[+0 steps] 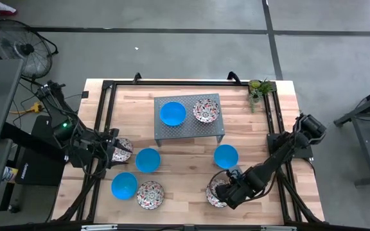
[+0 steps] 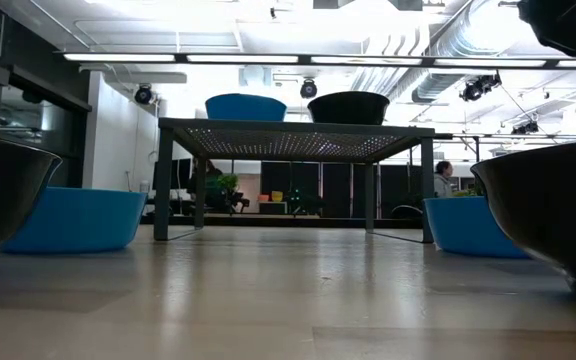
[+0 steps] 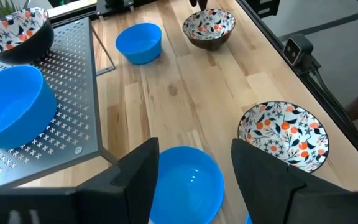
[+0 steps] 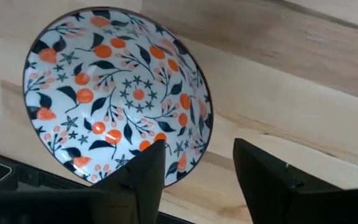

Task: Pick & Place Mini bowls
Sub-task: Stack the white bowl on top of the white bowl on the shelf

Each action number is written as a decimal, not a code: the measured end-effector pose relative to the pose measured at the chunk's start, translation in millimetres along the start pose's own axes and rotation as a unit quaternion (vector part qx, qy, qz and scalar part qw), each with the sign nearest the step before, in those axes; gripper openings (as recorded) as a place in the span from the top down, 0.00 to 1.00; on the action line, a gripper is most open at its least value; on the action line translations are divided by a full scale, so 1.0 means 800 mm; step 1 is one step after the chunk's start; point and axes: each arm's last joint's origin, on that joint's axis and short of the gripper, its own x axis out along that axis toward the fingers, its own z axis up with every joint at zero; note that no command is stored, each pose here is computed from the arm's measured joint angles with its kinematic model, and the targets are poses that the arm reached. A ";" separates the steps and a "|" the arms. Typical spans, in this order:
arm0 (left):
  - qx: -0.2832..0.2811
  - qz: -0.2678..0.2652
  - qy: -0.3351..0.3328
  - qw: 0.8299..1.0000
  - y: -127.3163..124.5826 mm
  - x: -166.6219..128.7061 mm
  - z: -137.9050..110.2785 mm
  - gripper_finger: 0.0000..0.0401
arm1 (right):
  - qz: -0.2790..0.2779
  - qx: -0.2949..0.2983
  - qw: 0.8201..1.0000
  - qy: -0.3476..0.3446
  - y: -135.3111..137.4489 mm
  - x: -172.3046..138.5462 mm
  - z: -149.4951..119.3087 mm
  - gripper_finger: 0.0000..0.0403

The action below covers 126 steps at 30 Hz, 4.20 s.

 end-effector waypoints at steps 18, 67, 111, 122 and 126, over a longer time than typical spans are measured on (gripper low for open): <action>0.001 0.002 0.003 1.000 0.001 0.000 -0.001 0.51 | -0.013 0.003 1.000 -0.009 -0.006 0.043 0.004 0.63; -0.009 0.005 0.010 1.000 0.001 0.000 -0.003 0.51 | 0.018 0.007 1.000 0.000 -0.016 0.034 0.009 0.71; -0.009 0.004 0.010 1.000 0.001 0.000 -0.003 0.51 | 0.062 -0.043 0.997 -0.018 -0.011 0.015 0.018 1.00; -0.010 0.004 0.010 1.000 0.001 0.000 -0.003 0.51 | 0.098 -0.066 0.993 -0.018 -0.017 -0.019 0.022 1.00; -0.011 0.004 0.009 1.000 0.001 0.000 -0.003 0.51 | 0.121 -0.078 0.989 -0.020 -0.022 -0.039 0.025 1.00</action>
